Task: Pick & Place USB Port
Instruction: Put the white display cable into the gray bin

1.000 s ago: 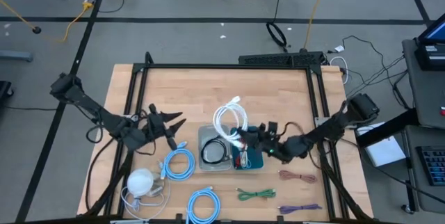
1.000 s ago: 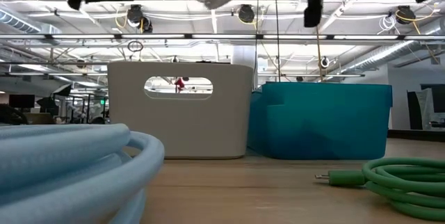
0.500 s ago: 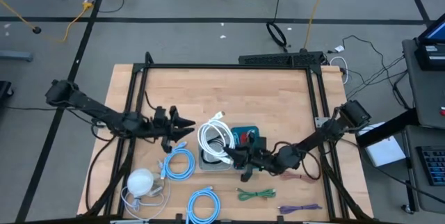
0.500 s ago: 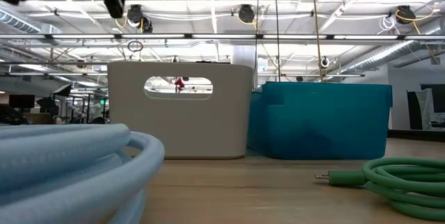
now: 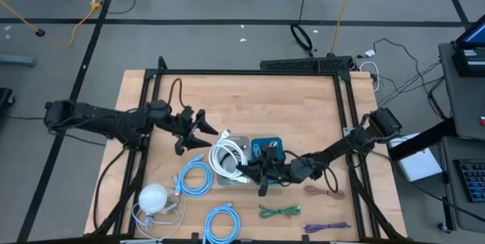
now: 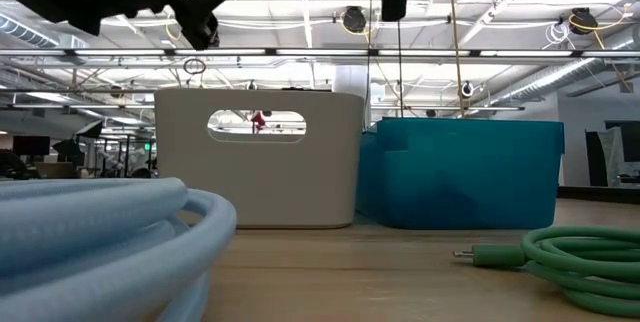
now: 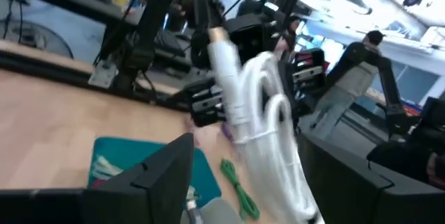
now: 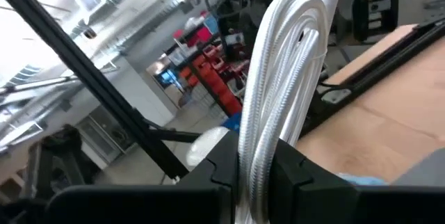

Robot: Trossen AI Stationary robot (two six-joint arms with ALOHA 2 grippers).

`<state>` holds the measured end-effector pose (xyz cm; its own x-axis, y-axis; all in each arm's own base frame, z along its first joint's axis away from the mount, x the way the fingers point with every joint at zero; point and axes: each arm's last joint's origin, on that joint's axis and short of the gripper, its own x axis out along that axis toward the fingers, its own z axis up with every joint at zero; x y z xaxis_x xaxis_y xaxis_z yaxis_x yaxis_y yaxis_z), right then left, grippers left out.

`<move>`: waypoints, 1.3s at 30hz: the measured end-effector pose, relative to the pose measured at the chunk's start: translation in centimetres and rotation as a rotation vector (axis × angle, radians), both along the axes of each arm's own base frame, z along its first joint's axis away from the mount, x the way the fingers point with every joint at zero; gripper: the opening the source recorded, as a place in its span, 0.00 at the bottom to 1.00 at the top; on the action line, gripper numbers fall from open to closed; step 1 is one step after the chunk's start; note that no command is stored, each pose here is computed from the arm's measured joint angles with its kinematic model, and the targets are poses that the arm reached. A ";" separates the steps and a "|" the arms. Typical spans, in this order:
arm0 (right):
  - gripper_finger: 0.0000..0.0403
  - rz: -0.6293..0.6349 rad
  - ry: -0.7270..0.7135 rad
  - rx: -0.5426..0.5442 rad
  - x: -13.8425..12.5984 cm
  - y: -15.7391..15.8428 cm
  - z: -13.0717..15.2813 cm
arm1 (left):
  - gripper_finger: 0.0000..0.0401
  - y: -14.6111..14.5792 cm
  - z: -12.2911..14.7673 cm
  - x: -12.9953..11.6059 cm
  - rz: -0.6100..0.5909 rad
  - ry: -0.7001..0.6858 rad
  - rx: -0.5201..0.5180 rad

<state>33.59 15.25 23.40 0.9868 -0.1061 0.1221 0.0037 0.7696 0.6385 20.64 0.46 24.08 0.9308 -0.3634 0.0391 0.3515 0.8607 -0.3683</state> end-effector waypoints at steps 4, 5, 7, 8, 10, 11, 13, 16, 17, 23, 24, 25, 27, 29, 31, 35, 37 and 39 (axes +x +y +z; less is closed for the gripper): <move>0.07 0.016 -0.005 -0.003 0.2 -0.3 0.1 | 0.65 0.9 0.3 0.1 -0.021 0.017 0.002; 0.07 0.015 -0.001 -0.004 0.2 -0.4 0.0 | 0.64 1.0 0.4 0.1 -0.027 0.013 0.002; 0.07 0.006 0.014 -0.009 0.3 -0.6 -0.1 | 0.63 1.2 0.8 0.1 -0.027 0.005 0.004; 0.07 0.003 0.017 -0.009 0.4 -0.7 -0.2 | 0.62 1.2 0.9 0.2 -0.028 0.000 0.005; 0.07 -0.005 0.018 -0.015 0.4 -0.9 -0.2 | 0.60 1.1 1.2 0.2 -0.049 -0.009 0.009; 0.07 -0.010 0.019 -0.021 0.5 -0.9 -0.2 | 0.60 1.0 1.3 0.3 -0.062 -0.009 0.009; 0.07 -0.015 0.020 -0.027 0.5 -1.1 -0.2 | 0.59 0.9 1.3 0.8 -0.076 0.005 0.009; 0.07 -0.022 0.021 -0.030 0.6 -1.4 -0.2 | 0.58 0.7 0.6 1.7 -0.092 0.062 0.017; 0.07 -0.024 0.021 -0.030 0.6 -1.5 -0.2 | 0.58 0.7 0.4 2.2 -0.097 0.075 0.022; 0.07 -0.031 0.026 -0.034 0.7 -1.7 -0.3 | 0.53 0.6 -0.8 4.5 -0.131 0.152 0.030; 0.07 -0.031 0.032 -0.036 0.7 -1.7 -0.3 | 0.49 0.5 -0.9 4.7 -0.139 0.165 0.030; 0.07 -0.029 0.043 -0.041 0.7 -1.7 -0.5 | 0.43 0.5 -0.9 4.9 -0.149 0.177 0.030; 0.07 -0.020 0.061 -0.051 0.7 -1.6 -0.7 | 0.25 0.7 -0.9 5.1 -0.156 0.197 0.043; 0.09 0.014 0.064 -0.080 0.8 -1.6 -0.7 | 0.10 1.2 -0.7 5.2 -0.157 0.215 0.054; 0.14 0.080 0.059 -0.106 0.6 -1.6 -0.3 | 0.10 1.7 -0.4 5.3 -0.195 0.228 0.045; 0.25 0.219 0.088 -0.153 -0.1 -1.6 0.9 | 0.09 2.7 0.0 5.0 -0.304 0.272 -0.008; 0.29 0.262 0.125 -0.168 -0.8 -1.5 1.7 | 0.09 3.0 0.0 5.0 -0.305 0.308 -0.024; 0.32 0.280 0.155 -0.186 -1.7 -1.3 2.5 | 0.09 3.4 -0.1 4.9 -0.292 0.350 -0.028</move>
<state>31.90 13.91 25.92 0.9828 0.1804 -0.0391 -0.1377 0.8576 0.4956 25.54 3.82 24.01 0.7481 -0.6161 -0.2465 0.4284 0.7321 -0.5296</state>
